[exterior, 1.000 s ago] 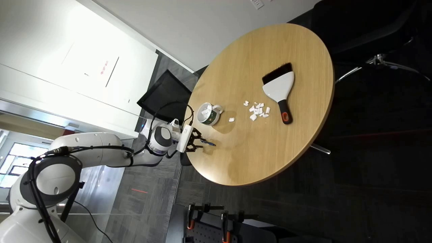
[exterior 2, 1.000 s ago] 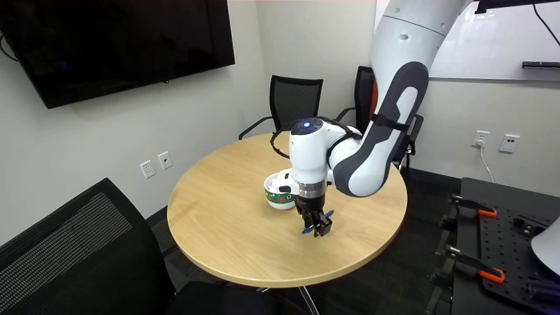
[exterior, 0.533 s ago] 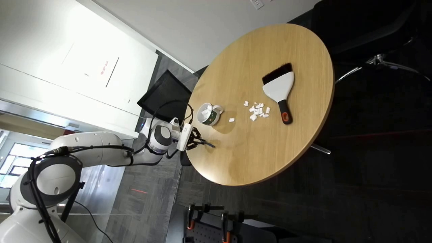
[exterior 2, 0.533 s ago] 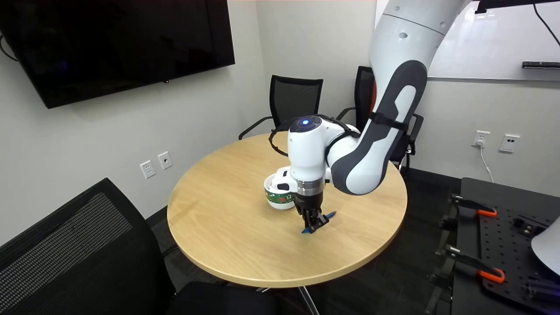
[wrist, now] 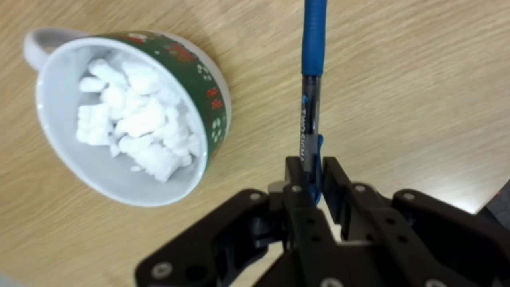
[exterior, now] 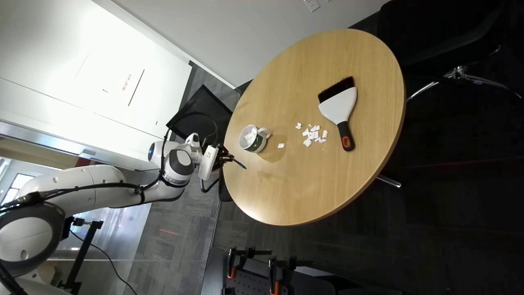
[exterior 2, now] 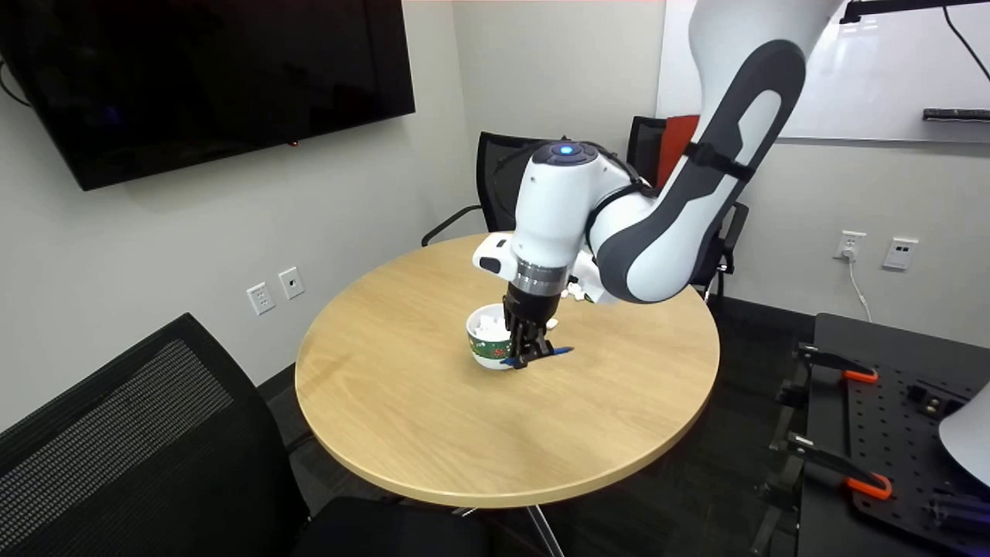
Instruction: Use the pen to stir the contents of the mug, pour the contents of the mug on the table, then sweep them
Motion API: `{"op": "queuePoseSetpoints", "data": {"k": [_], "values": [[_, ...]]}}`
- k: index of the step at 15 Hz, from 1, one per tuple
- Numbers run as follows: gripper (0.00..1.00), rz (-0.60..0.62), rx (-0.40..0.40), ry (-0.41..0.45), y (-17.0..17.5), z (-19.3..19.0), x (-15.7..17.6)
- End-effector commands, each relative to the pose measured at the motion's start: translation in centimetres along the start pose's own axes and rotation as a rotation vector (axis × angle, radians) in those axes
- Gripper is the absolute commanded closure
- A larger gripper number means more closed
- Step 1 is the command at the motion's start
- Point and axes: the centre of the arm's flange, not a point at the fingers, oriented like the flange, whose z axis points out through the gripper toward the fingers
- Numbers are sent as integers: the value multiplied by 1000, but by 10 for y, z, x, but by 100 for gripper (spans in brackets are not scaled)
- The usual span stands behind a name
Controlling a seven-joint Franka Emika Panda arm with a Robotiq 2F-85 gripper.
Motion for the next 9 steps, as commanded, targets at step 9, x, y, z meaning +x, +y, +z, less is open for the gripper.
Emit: {"op": "queuePoseSetpoints", "data": {"k": [9], "values": [[96,45,-41,86,-11,-50,-4]]}}
